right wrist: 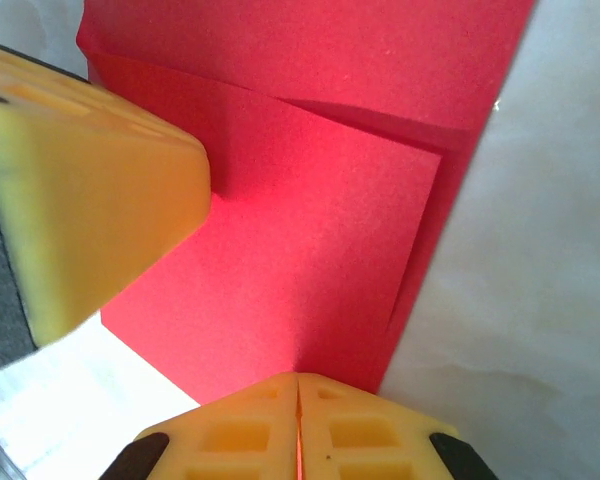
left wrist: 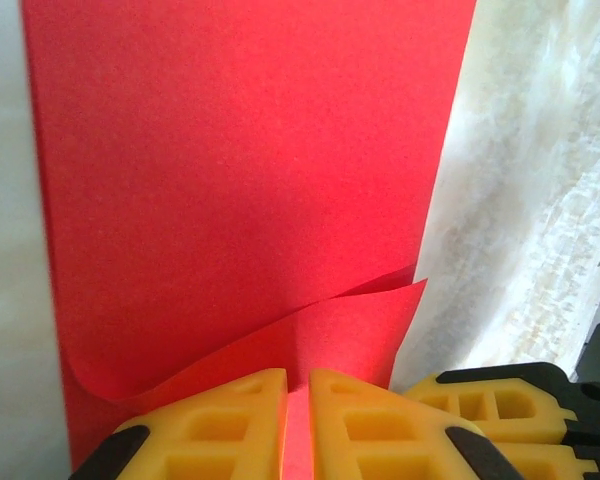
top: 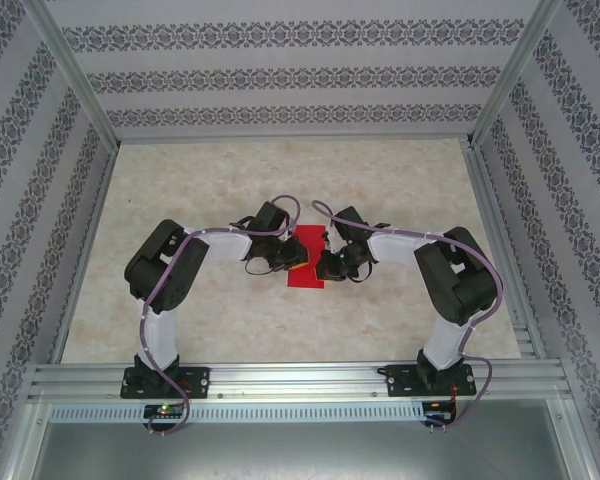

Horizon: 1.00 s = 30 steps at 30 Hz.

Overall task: Fold a paper plane with a square sheet of paper (pick it up from the middle)
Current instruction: Fold the triangle a second time at the center of the table.

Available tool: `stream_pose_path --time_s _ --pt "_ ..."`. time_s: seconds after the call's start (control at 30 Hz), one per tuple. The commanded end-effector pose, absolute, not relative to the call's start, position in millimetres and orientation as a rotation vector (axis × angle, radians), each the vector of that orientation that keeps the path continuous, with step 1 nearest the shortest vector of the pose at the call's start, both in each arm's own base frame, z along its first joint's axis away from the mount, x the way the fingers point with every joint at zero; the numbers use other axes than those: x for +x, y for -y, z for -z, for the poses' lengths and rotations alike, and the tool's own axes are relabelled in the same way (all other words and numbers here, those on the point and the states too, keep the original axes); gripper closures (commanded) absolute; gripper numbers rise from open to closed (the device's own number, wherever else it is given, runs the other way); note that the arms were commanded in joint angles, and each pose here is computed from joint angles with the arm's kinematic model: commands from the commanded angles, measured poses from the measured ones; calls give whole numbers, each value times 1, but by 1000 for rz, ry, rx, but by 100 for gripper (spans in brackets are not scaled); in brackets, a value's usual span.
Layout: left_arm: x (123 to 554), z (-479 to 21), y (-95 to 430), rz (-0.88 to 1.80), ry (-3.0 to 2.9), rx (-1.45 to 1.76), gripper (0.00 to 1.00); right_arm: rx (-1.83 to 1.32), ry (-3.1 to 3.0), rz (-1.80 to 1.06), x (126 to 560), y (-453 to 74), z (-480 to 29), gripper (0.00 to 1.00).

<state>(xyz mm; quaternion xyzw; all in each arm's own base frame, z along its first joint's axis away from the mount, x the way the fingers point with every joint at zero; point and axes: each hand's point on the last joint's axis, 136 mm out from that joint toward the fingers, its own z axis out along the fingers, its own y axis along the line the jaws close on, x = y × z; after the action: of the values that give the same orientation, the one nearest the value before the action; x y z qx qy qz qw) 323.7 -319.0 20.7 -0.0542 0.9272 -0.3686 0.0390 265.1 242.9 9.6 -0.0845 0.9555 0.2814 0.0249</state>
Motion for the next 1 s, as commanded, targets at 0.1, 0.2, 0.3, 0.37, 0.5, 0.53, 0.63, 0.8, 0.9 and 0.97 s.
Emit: stream_pose_path --time_s 0.1,0.2,0.3,0.37,0.5,0.53,0.63,0.8,0.9,0.97 --pt "352 2 274 887 -2856 -235 83 -213 -3144 -616 234 -201 27 92" --pt "359 2 265 876 -2851 -265 83 -210 -3143 -617 234 -201 26 92" --pt "367 -6 259 846 -2830 -263 83 -210 -3138 -622 236 -203 25 92" --pt "371 -17 261 860 -2806 -236 83 -210 -3130 -635 237 -205 22 92" --pt "372 -51 270 940 -2728 -169 83 -206 -3092 -684 245 -213 12 92" --pt "370 -59 273 968 -2712 -156 83 -209 -3076 -701 248 -216 8 92" --pt "358 -75 285 1071 -2664 -115 83 -220 -3007 -801 259 -231 -12 92" --pt "333 -69 300 1174 -2672 -91 84 -251 -2852 -955 279 -256 -57 90" --pt "322 -56 305 1193 -2698 -99 88 -288 -2824 -969 283 -265 -67 91" --pt "315 -47 307 1206 -2716 -113 88 -300 -2837 -959 282 -268 -63 92"
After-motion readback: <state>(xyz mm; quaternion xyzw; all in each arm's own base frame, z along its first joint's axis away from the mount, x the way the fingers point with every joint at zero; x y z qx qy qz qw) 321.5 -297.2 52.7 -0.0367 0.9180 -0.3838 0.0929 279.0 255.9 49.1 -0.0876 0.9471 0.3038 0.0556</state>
